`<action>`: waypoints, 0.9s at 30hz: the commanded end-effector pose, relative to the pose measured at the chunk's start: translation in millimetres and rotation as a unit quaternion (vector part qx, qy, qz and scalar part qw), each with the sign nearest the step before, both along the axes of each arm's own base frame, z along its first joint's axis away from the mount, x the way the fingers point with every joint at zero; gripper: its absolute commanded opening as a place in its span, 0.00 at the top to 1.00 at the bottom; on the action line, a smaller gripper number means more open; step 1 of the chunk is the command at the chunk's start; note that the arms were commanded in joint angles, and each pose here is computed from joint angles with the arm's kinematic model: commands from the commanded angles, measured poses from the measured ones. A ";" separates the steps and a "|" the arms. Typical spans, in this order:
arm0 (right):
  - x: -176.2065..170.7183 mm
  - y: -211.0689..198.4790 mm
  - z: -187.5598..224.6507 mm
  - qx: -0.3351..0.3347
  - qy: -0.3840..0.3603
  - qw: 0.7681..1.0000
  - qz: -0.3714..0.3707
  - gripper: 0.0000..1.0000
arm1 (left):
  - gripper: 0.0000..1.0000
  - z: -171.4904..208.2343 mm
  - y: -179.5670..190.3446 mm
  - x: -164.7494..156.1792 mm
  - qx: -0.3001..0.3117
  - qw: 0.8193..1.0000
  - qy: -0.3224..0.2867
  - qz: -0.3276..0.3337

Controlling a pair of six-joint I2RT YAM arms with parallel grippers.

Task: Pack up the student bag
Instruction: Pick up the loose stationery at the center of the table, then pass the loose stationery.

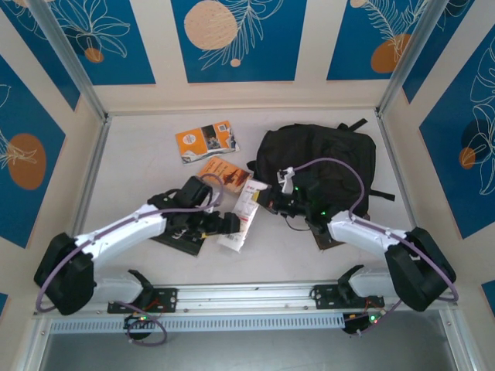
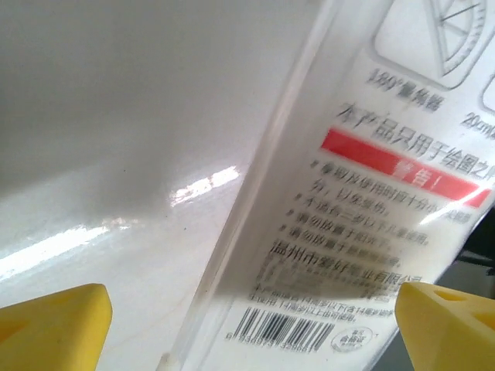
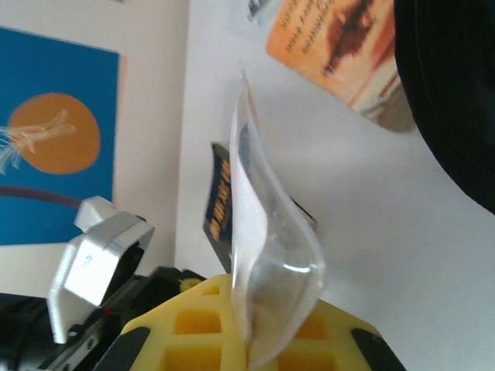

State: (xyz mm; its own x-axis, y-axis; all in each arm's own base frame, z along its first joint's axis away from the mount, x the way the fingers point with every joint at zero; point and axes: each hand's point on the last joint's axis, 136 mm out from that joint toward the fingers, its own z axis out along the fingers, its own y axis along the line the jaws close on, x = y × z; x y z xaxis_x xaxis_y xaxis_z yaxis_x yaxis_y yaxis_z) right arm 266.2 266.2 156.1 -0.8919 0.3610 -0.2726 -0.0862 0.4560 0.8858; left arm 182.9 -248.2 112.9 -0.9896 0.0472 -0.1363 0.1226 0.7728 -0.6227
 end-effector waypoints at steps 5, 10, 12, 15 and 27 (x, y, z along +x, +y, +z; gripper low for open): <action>25.4 -31.0 66.8 0.095 -0.088 0.983 -0.130 1.00 | 0.03 42.5 -0.8 18.6 -0.130 0.985 -0.025 0.113; 33.1 -38.3 88.5 0.130 -0.095 0.973 -0.163 1.00 | 0.03 58.0 2.8 29.8 -0.203 0.963 -0.056 0.170; 34.8 -36.9 95.3 0.146 -0.094 0.971 -0.166 1.00 | 0.06 67.3 2.5 37.5 -0.254 0.944 -0.068 0.199; 37.0 -33.8 100.8 0.158 -0.092 0.969 -0.167 1.00 | 0.10 83.4 6.1 46.8 -0.303 0.920 -0.096 0.229; 36.7 -23.2 95.7 0.189 -0.072 0.965 -0.169 1.00 | 0.27 107.4 1.4 54.3 -0.339 0.902 -0.139 0.230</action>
